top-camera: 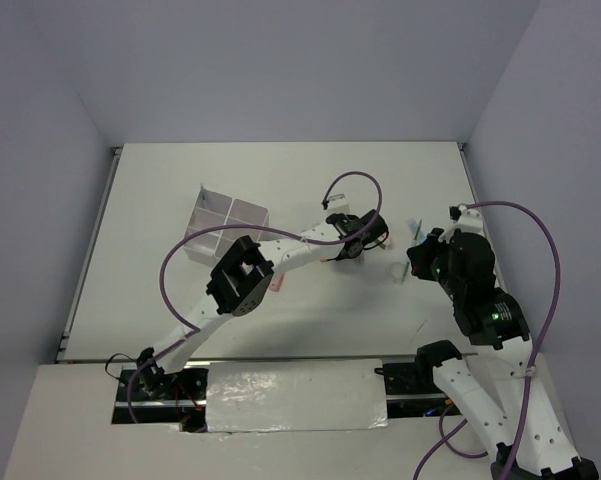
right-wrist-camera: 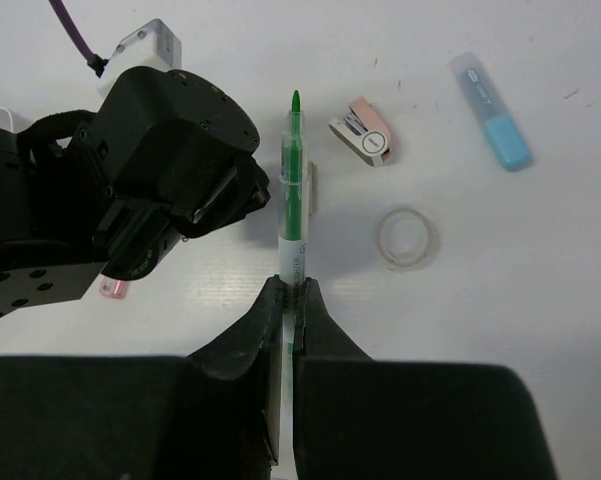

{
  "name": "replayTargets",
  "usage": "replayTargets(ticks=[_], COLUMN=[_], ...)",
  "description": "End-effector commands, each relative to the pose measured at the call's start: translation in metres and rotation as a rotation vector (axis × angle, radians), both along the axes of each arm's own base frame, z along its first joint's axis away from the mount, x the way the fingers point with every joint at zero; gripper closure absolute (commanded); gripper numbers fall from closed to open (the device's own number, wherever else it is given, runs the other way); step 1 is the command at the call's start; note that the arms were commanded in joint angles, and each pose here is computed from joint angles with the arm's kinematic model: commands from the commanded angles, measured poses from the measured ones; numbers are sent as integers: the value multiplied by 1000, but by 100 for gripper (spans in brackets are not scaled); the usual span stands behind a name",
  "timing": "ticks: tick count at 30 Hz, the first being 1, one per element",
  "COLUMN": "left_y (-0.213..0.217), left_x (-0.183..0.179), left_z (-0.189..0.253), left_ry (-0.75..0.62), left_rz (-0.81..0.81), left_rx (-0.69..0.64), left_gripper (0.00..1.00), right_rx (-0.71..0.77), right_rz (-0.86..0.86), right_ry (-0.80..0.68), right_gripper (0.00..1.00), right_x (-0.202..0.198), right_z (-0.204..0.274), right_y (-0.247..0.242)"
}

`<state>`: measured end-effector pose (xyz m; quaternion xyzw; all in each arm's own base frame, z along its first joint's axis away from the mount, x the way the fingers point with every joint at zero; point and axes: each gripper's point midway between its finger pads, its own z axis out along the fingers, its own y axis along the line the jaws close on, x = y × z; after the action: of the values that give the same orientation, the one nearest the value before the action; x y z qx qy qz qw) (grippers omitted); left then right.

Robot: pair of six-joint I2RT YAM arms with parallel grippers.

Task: Sort the stationery into containers
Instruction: Close the pen cap on the pen.

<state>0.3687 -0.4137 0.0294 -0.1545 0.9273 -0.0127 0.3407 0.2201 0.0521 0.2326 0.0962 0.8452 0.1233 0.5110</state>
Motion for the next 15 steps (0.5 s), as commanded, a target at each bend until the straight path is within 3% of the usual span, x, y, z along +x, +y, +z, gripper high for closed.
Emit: replayTargets(ticks=[1, 5, 6, 11, 14, 15], left_y=[2, 1, 0, 2, 3, 5], left_x=[2, 1, 1, -7, -15, -19], left_z=[-17, -22, -23, -36, -46, -53], left_ry=[14, 24, 25, 65, 97, 110], left_rz=[-9, -16, -22, -52, -75, -83], left_rx=[24, 32, 31, 42, 37, 36], left_gripper=[51, 57, 65, 80, 100, 100], right_rx=[-6, -4, -3, 3, 13, 19], right_rz=[15, 17, 16, 31, 53, 66], right_ry=[-24, -34, -35, -39, -37, -40], right_gripper=[100, 100, 100, 100, 100, 100], right_x=[2, 2, 1, 1, 1, 1], right_z=[6, 7, 7, 7, 5, 6], right_y=[1, 1, 1, 4, 8, 11])
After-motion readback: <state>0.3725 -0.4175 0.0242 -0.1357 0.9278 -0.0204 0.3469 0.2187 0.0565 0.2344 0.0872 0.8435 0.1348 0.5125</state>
